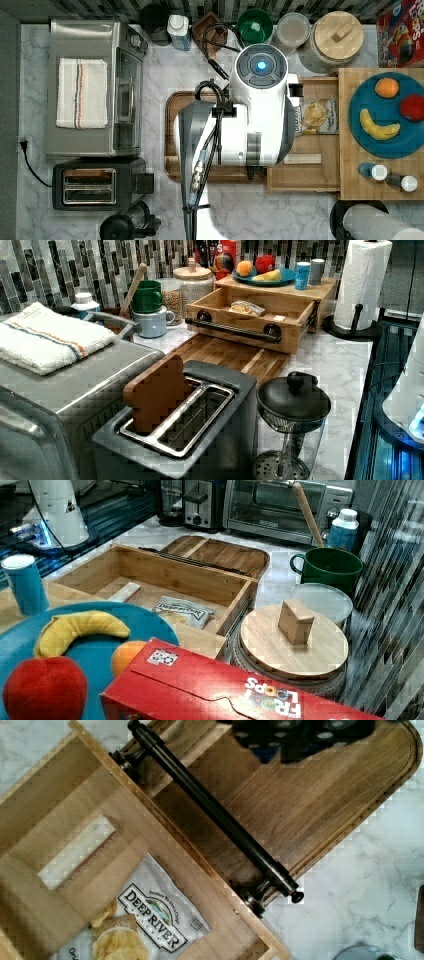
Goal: Close the drawer.
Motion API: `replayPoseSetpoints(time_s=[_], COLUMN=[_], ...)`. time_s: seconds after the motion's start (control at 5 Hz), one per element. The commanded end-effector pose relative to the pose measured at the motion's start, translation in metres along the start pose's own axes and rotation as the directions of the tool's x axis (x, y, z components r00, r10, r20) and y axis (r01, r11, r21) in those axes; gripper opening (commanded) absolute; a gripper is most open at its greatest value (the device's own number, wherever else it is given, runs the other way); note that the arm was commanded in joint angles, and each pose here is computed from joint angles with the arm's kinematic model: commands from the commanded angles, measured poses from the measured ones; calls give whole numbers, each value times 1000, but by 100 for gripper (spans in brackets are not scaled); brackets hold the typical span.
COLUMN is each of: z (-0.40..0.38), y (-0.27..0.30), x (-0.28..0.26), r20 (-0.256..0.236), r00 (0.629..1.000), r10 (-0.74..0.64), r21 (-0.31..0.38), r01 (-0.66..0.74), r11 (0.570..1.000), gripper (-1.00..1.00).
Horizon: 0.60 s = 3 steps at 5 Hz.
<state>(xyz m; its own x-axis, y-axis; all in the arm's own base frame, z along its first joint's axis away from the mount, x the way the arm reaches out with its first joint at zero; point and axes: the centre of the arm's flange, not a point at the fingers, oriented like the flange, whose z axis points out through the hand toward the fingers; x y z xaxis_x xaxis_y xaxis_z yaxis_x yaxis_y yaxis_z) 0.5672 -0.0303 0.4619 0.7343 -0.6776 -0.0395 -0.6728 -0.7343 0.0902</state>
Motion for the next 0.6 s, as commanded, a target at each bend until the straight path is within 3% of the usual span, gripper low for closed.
replayPoseSetpoints(time_s=[0.2, 0.4, 0.6], z=[16, 29, 40], y=[-50, -57, -57], x=[-58, -66, -65], r20=[8, 5, 13], r00=[865, 760, 708], r10=[-501, -650, -706], r21=[88, 54, 59], r01=[499, 649, 705], r11=[862, 759, 707], gripper=[100, 100, 100])
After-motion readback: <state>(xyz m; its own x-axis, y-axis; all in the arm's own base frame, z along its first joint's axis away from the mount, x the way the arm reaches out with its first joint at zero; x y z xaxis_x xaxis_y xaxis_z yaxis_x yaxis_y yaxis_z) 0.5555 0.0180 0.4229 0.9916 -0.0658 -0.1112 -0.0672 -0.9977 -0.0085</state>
